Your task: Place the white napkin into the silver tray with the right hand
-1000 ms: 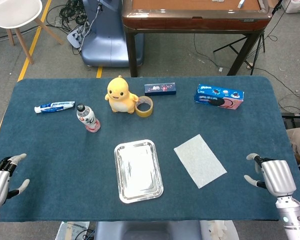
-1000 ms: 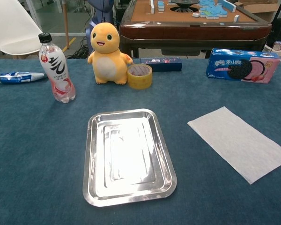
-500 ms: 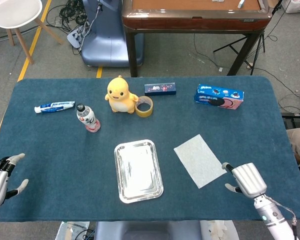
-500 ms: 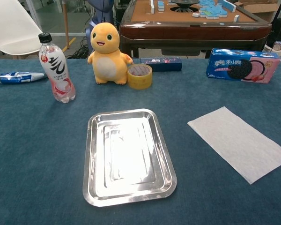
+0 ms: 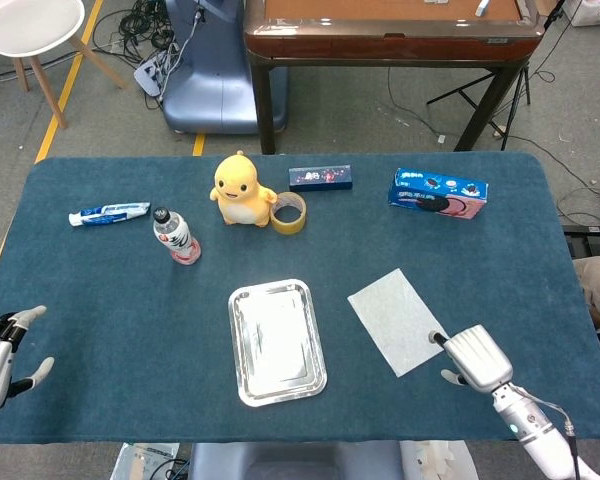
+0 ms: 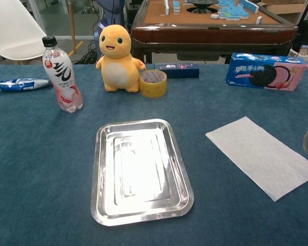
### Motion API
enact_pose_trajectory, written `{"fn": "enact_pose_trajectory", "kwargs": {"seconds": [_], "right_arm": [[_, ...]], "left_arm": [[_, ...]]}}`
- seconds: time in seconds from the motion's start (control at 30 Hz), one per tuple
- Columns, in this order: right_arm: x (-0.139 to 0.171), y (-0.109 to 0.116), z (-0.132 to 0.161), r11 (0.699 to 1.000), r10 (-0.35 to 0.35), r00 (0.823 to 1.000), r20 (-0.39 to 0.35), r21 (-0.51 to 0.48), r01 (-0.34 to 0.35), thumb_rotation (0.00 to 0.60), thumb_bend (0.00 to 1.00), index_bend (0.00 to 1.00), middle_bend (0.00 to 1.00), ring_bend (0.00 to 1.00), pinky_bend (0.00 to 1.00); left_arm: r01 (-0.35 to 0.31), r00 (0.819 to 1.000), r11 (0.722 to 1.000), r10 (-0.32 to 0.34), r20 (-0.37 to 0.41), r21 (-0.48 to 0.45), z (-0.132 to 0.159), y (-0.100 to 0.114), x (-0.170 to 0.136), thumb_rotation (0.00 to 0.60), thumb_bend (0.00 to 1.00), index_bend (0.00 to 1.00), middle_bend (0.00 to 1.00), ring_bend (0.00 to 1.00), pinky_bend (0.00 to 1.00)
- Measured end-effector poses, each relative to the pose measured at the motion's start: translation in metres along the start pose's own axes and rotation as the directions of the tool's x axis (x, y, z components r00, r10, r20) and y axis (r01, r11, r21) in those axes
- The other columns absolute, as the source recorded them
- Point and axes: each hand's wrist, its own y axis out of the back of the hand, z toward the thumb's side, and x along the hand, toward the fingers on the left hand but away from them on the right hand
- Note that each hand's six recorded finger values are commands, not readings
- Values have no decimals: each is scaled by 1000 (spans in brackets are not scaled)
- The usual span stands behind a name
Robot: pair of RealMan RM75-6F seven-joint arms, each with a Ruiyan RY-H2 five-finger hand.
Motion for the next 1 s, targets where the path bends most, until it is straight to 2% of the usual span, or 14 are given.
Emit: {"fn": "enact_pose_trajectory", "kwargs": {"seconds": [0.4, 1.0], "right_arm": [[-18, -13, 7, 997, 40, 997, -67, 72, -35, 600, 0, 415, 1000, 1000, 1000], [-46, -31, 33, 997, 61, 991, -117, 59, -54, 600, 0, 424, 1000, 1000, 1000]], "left_arm": [[-2, 1000, 1000, 2, -8, 0, -2, 1, 1, 600, 224, 193, 268, 208, 420], [-25, 1000, 1000, 24, -19, -17, -6, 10, 1, 600, 224, 193, 268, 208, 420]]}}
